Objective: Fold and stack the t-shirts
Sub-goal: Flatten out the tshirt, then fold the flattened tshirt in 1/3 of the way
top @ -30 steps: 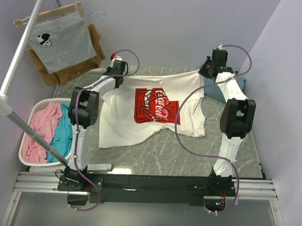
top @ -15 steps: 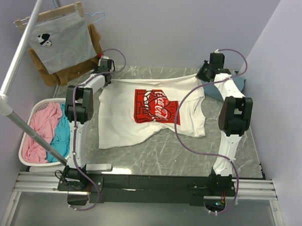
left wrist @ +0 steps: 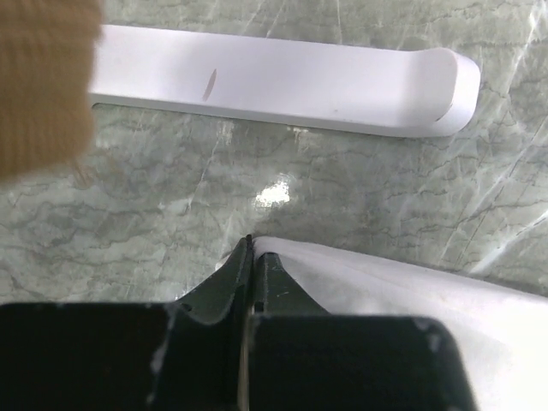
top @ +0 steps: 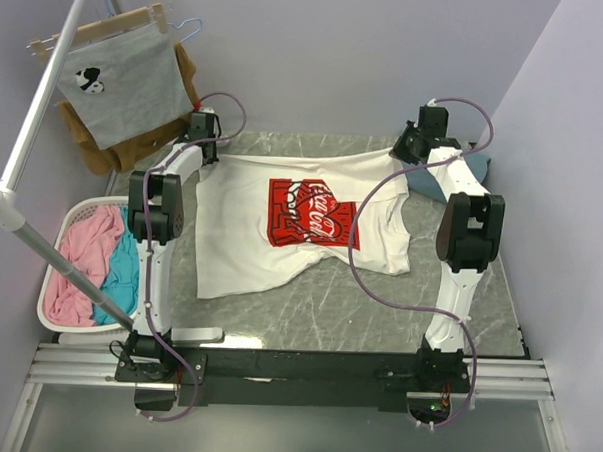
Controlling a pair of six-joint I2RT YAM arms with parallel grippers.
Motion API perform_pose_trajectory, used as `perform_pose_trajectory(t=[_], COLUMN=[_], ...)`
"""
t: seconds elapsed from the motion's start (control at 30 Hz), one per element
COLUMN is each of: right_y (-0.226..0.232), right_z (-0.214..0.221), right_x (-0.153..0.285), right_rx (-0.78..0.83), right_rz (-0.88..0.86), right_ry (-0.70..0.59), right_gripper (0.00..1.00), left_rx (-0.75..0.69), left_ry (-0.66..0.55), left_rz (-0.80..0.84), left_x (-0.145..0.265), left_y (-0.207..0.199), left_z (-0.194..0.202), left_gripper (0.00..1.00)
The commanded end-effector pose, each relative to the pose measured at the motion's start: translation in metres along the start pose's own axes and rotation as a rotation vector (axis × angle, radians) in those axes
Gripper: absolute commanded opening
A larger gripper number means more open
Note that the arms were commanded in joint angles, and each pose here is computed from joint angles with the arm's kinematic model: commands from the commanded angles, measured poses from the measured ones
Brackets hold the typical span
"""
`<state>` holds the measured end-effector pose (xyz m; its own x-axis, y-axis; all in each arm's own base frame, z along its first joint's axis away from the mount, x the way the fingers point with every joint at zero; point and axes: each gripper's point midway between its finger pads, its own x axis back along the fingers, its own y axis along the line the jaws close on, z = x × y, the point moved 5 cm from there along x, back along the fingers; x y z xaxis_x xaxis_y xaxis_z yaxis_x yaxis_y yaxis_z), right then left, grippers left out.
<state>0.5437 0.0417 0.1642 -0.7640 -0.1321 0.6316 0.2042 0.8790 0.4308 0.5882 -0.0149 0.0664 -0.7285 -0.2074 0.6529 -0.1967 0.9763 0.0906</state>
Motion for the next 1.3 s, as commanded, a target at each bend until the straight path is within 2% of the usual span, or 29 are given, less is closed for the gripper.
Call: perform_pose_trajectory(t=[0.0,0.1,0.17,0.33,0.5,0.7,0.83,1.07,1.27], right_y=[0.0,-0.001,-0.004,0.012,0.024,0.013,0.007,-0.008,-0.029], right_z=[-0.027,-0.023,-0.019,-0.028,-0.031,-0.009,0.007,0.033,0.041], right_x=[0.029,0.037,0.042,0.074,0.092,0.086,0.088,0.095,0.095], right_rx=[-0.008,-0.012,-0.014,-0.014,-0.004,-0.02,-0.028,-0.03,-0.038], right_rz=[-0.032,-0.019,-0.002,-0.119,-0.167,-0.131,-0.122,-0.076,0.04], right_ry=[-0.079,-0.064,-0.047,-0.066,-0.036,0.054,0.093,0.134,0.127], right_gripper=[0.0,0.0,0.0,0.0,0.0,0.0,0.0,0.0,0.0], left_rx=[-0.022,-0.007,0.01,0.044,-0.003,-0.034,-0.008,0.045,-0.034], left_ry=[-0.13,-0.15,-0.092,-0.092,0.004,0.137,0.215,0.324,0.339], left_rz=[-0.01,-0.001,-0.001,0.046,0.041,0.01,-0.044,-0.043,-0.274], left_x=[0.033,0.057,0.068,0.111,0.129,0.136,0.134,0.135,0.126], left_y=[0.012,0.012,0.012,0.003,-0.005,-0.014,-0.01,-0.015,0.014], left_z=[-0.046,-0.051,-0.043,-0.048,-0.037,-0.001,0.034,0.091,0.111], left_gripper=[0.01,0.01,0.01,0.01,0.01,0.01,0.01,0.01,0.01])
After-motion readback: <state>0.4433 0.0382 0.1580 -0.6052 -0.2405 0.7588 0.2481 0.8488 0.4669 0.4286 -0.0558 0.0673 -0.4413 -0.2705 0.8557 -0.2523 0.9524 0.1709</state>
